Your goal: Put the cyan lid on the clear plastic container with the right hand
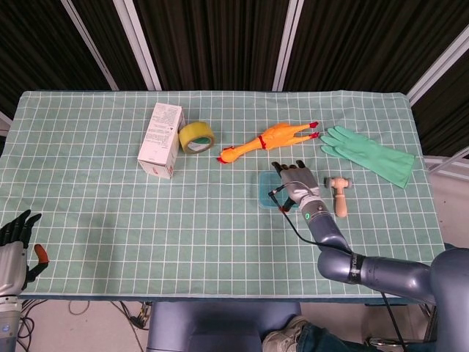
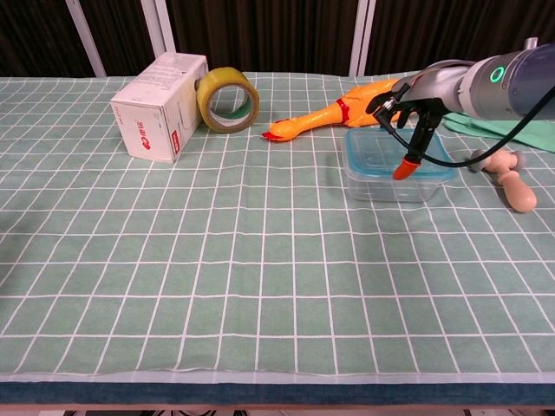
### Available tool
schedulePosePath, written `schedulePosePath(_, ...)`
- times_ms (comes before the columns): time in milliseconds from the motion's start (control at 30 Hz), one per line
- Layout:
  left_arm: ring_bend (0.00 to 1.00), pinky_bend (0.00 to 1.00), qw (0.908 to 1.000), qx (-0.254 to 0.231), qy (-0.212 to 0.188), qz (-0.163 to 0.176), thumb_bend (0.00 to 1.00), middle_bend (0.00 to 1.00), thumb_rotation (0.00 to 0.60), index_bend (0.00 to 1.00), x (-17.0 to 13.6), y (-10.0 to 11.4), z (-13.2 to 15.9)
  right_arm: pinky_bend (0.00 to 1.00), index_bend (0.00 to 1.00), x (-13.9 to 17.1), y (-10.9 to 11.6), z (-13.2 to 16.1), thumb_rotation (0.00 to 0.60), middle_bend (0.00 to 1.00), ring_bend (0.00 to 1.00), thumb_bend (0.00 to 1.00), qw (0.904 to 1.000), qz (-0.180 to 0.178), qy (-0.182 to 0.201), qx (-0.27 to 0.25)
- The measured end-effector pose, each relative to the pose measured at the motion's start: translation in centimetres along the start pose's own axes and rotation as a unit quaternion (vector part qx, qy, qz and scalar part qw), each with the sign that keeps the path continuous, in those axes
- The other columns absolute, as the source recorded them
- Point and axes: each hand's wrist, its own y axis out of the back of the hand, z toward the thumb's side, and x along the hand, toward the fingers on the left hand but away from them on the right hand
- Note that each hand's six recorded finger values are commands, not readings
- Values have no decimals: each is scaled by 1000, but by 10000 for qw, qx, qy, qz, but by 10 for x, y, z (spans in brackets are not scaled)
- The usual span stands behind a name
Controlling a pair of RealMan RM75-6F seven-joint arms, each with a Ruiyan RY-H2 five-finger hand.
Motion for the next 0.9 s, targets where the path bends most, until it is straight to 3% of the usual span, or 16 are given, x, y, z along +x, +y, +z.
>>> schedulePosePath(900,0,0,10000,1,2,-4,742,0,600,124,0,0,0,0,0,-3,-5,3,600,537,186,278,9999,-28,-31,135)
